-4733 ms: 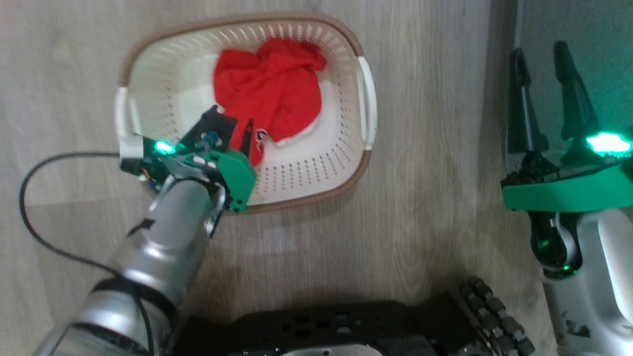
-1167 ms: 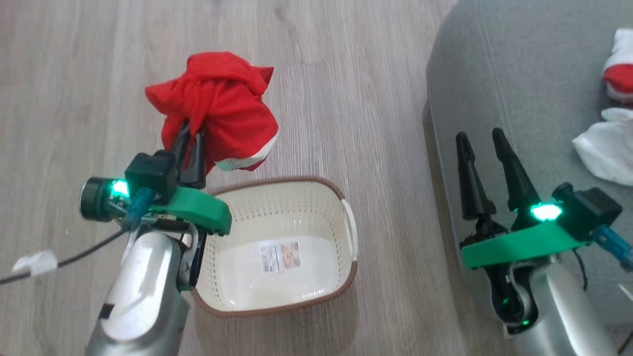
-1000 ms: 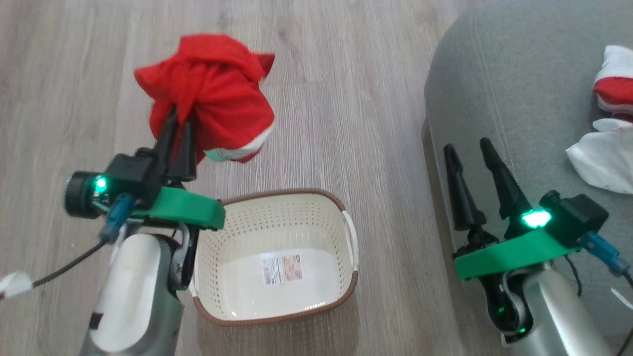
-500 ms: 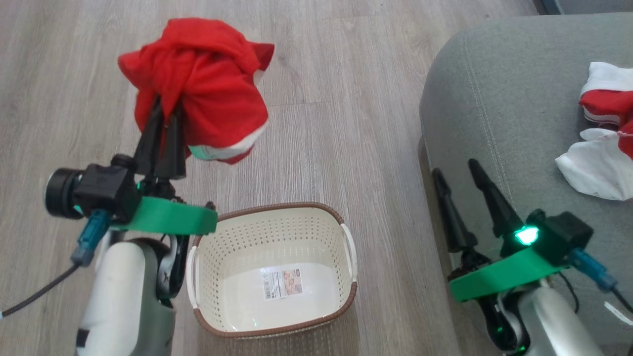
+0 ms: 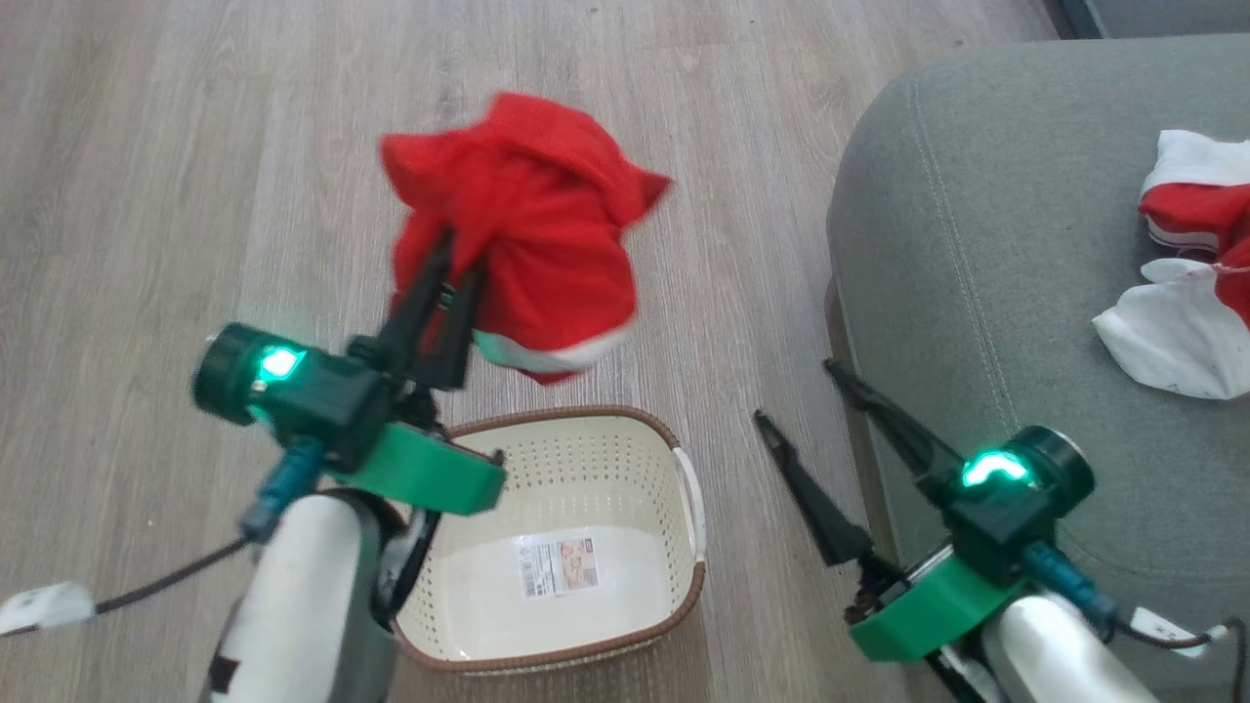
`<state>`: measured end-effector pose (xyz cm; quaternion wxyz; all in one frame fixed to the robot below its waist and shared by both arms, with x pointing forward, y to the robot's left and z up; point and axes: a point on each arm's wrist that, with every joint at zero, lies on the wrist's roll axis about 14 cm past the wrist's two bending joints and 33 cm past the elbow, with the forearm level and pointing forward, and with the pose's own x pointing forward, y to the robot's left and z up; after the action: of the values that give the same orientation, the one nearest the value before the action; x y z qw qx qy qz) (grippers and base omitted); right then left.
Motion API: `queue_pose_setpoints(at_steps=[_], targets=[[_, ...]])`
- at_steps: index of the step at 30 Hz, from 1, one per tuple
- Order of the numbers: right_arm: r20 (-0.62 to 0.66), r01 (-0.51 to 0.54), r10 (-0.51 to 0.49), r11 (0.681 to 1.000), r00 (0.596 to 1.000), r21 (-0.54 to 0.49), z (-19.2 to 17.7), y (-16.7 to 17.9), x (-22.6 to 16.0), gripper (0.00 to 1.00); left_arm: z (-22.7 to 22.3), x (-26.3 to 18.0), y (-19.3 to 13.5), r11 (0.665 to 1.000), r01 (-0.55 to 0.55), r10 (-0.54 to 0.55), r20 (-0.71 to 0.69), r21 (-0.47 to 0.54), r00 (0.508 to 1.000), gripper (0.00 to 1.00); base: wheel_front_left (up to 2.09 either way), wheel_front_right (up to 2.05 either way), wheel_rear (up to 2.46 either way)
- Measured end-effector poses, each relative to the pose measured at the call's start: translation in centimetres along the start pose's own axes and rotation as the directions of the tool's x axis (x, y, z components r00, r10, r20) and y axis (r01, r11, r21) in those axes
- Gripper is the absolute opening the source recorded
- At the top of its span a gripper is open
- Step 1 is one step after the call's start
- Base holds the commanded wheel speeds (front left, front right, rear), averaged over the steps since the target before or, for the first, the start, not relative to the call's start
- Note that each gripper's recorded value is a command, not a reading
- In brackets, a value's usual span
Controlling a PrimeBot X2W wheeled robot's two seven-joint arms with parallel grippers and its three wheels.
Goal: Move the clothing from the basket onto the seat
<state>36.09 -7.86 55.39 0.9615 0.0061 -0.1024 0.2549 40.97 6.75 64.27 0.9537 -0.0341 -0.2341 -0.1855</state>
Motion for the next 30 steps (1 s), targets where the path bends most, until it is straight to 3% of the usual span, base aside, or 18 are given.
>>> queue_pose_setpoints(at_steps=[15, 30], targets=[[0.031, -0.135, 0.138, 0.989, 0.99, -0.065, 0.9, 2.6, 2.4, 1.0, -2.4, -0.7, -5.7, 0.98, 0.197, -0.196, -0.071, 0.01, 0.978, 0.0, 0.0, 0.0, 0.0], [-0.007, -0.16, 0.16, 0.979, 0.987, -0.13, -0.2, 2.2, 3.4, 1.0, -3.0, -1.7, -9.9, 0.938, 0.347, -0.345, -0.09, 0.008, 0.934, 0.0, 0.0, 0.0, 0.0]])
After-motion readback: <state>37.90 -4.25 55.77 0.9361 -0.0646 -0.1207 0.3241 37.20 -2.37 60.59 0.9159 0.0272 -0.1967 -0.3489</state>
